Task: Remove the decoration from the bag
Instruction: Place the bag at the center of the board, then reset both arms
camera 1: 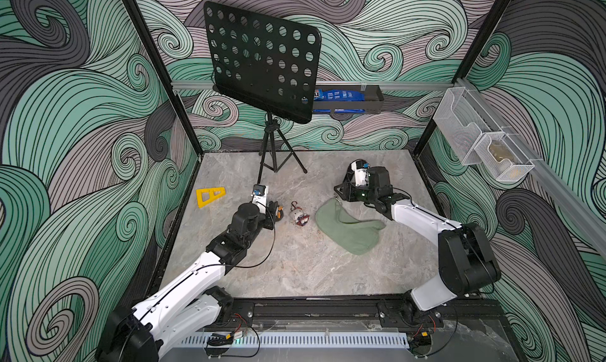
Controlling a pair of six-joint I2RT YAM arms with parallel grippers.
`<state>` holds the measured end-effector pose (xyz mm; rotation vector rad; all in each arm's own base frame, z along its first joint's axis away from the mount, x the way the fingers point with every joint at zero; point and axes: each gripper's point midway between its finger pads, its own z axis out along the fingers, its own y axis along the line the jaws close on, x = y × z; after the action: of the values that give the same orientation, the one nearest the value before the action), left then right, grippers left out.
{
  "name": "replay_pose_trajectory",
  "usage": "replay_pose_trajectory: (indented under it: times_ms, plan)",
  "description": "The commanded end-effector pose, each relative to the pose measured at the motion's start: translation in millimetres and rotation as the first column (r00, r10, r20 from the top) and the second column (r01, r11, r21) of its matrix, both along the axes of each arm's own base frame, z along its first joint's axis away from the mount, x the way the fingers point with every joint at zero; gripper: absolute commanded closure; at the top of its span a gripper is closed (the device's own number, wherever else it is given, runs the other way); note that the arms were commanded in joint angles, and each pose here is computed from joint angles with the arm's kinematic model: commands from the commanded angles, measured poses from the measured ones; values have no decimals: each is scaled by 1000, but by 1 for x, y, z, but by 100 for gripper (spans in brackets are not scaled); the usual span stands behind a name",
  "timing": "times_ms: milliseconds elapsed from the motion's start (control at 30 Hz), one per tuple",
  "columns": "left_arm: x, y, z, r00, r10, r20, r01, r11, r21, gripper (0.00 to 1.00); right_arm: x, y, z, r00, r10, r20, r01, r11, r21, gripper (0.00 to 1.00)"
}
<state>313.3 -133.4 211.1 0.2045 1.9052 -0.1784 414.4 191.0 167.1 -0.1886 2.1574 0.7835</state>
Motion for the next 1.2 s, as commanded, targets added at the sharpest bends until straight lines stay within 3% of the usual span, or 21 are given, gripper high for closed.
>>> replay_pose_trajectory:
  times_ms: [0,100,267,400,533,600,833,1000,1167]
  plan:
    - [14,42,25,963,229,141,-239,969,62,45,-3,-15,27,996,-42,84,42,999,6,41]
    - [16,69,32,912,357,200,-378,922,78,38,-7,-37,43,984,-109,137,111,994,-10,36]
    - [25,88,24,889,384,248,-424,896,134,24,-14,-83,68,918,-283,277,301,954,-22,31]
    - [36,105,6,877,418,236,-463,866,187,3,-24,-119,75,815,-370,446,438,897,-57,29]
    - [47,129,-16,853,478,208,-518,824,230,1,-40,-149,83,655,-394,644,559,827,-63,21]
    - [54,134,-34,864,470,182,-503,828,247,1,-46,-155,76,613,-380,693,584,808,-73,15]
    - [67,147,-82,870,465,160,-491,844,214,1,-42,-180,28,589,-432,683,639,766,-67,14]
    - [69,148,-95,872,462,162,-487,850,201,1,-38,-175,1,638,-397,660,602,791,-107,15]
    - [68,150,-97,871,464,161,-489,851,192,1,-53,-177,-3,590,-406,698,609,791,-55,16]
